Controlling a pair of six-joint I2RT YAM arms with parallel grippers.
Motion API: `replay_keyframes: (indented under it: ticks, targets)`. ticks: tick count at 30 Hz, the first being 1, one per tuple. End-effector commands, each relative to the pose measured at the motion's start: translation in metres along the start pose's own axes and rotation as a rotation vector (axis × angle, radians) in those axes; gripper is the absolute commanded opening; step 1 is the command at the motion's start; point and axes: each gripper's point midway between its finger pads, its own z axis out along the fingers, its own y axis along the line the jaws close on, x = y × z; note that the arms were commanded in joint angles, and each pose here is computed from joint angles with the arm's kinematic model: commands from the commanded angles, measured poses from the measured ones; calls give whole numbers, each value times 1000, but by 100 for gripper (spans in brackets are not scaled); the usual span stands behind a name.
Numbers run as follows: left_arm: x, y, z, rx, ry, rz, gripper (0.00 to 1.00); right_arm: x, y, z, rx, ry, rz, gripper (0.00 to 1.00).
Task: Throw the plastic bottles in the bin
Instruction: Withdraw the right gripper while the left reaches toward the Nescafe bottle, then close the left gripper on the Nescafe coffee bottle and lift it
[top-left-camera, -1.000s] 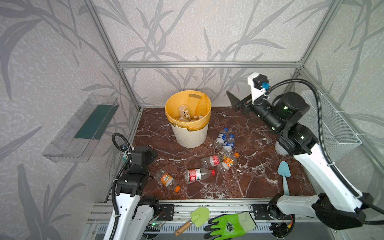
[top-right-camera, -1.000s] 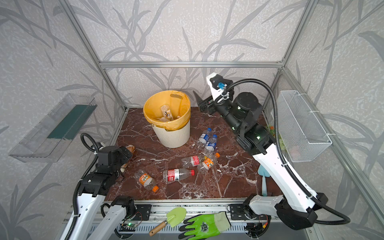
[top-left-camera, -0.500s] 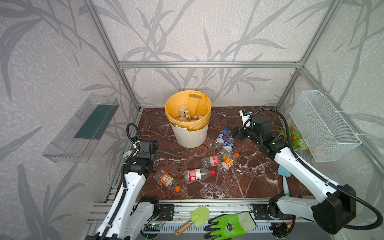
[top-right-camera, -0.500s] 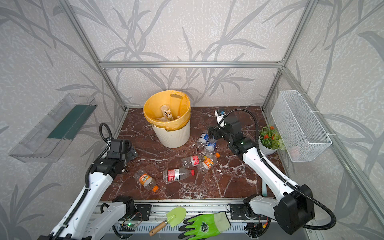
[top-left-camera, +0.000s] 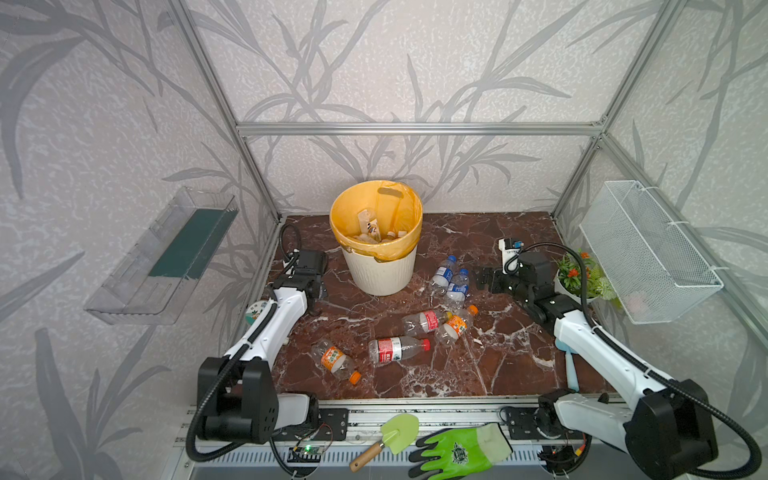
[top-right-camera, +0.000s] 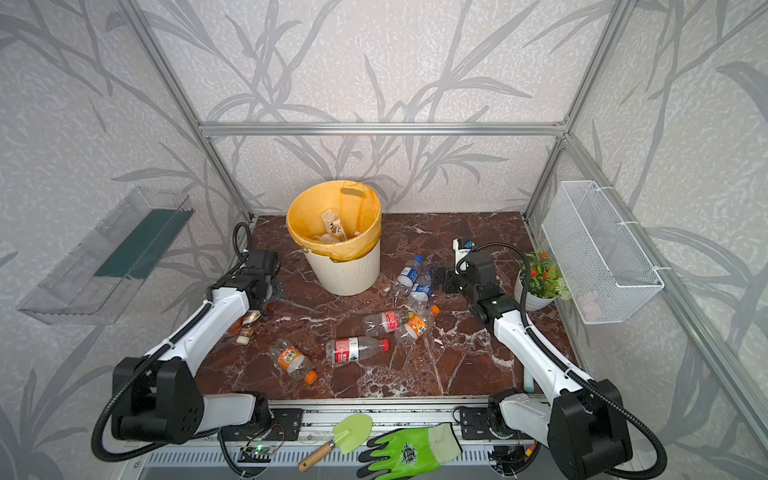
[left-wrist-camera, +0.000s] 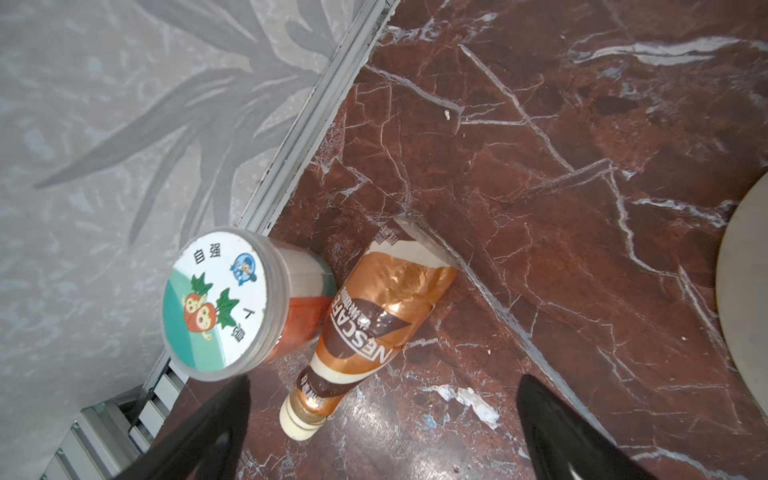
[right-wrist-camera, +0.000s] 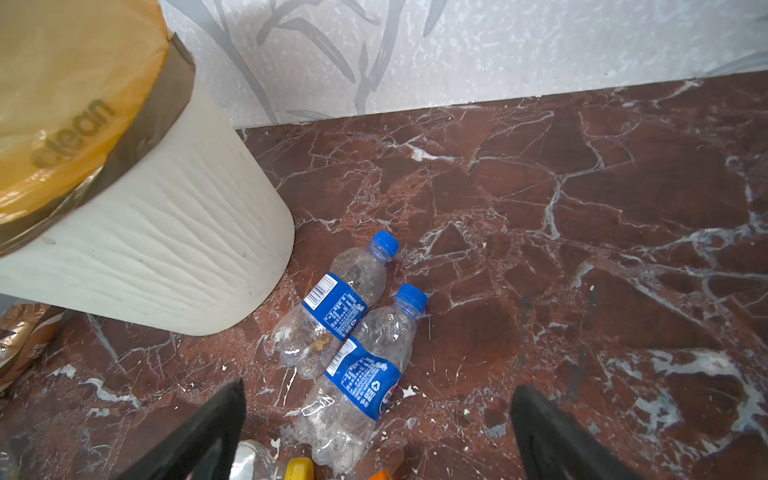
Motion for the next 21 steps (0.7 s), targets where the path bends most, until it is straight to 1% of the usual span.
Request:
replay_keyframes:
  ticks: [1,4,11,15,21]
  targets:
    - [-9,-3,8,-11,29,59,99,-14,0,-6,-40,-63,43,99]
    - [-5,-10,20,-1,111,85,98,-13,-8,-6,-37,-64,64,99]
    - [13,-19,44,16,222,126,94,-13,-19,-5,-29,-63,84,99]
    - [24,-17,54,10,268,135,93,-13,-20,-5,-29,-62,95,99]
    - [31,-24,66,49,312,136,90,-13,-21,-5,-29,-63,108,99]
